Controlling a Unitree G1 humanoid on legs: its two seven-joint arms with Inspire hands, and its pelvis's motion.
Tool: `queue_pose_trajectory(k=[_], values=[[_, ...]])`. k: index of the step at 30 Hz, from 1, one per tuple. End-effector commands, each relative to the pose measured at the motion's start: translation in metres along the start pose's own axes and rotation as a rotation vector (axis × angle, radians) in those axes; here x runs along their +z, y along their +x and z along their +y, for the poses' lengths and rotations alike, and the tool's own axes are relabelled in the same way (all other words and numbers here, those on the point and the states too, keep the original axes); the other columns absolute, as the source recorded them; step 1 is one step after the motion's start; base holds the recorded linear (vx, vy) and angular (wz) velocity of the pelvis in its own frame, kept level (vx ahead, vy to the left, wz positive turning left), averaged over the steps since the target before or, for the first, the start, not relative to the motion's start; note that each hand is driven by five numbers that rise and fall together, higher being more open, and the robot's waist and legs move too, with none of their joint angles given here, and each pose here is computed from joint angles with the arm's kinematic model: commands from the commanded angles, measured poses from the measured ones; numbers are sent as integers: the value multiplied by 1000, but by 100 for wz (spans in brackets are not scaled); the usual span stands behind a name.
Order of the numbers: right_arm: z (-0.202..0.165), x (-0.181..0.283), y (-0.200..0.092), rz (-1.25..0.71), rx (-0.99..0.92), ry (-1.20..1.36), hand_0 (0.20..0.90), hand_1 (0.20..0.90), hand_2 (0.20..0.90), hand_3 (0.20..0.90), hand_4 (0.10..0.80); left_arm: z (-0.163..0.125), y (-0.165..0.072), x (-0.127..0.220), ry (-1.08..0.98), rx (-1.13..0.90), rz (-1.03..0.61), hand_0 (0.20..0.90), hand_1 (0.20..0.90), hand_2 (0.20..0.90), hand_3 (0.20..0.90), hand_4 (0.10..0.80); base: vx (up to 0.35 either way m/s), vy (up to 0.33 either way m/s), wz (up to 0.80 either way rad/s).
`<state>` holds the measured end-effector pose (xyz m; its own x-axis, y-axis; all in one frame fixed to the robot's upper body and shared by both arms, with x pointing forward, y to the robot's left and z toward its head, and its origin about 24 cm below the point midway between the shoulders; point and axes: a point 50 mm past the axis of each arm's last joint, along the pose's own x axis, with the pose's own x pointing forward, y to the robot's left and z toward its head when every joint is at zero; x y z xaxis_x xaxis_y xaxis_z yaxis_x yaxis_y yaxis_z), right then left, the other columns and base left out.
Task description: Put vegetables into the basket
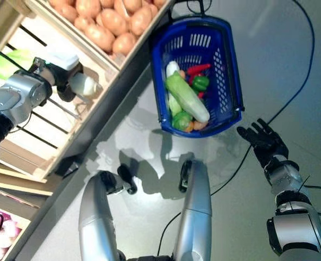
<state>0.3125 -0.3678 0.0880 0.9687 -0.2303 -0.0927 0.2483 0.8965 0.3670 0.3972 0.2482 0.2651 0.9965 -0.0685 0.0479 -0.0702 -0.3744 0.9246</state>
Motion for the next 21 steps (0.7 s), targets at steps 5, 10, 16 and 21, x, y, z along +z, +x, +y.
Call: queue_pose_trajectory(k=[5, 10, 16, 21], values=[[7, 15, -6, -167, 96, -4, 900, 900, 900, 900, 800, 23, -31, -67, -210, 266, 161, 300, 300, 300, 300, 400, 83, 7, 3], [16, -5, -9, -136, 117, -18, 900, 900, 900, 900, 800, -13, -41, -71, -454, 297, 191, 300, 300, 300, 300, 400, 104, -31, -6], [33, -56, -31, -72, 134, -47, 900, 900, 900, 900, 800, -74, -65, -46, -905, 387, 116, 300, 300, 300, 300, 400, 176, -48, -7], [53, -97, -63, -11, 216, -219, 900, 900, 900, 900, 800, -131, -104, 13, -1319, 350, -1, 300, 300, 300, 300, 400, 238, -73, -4]])
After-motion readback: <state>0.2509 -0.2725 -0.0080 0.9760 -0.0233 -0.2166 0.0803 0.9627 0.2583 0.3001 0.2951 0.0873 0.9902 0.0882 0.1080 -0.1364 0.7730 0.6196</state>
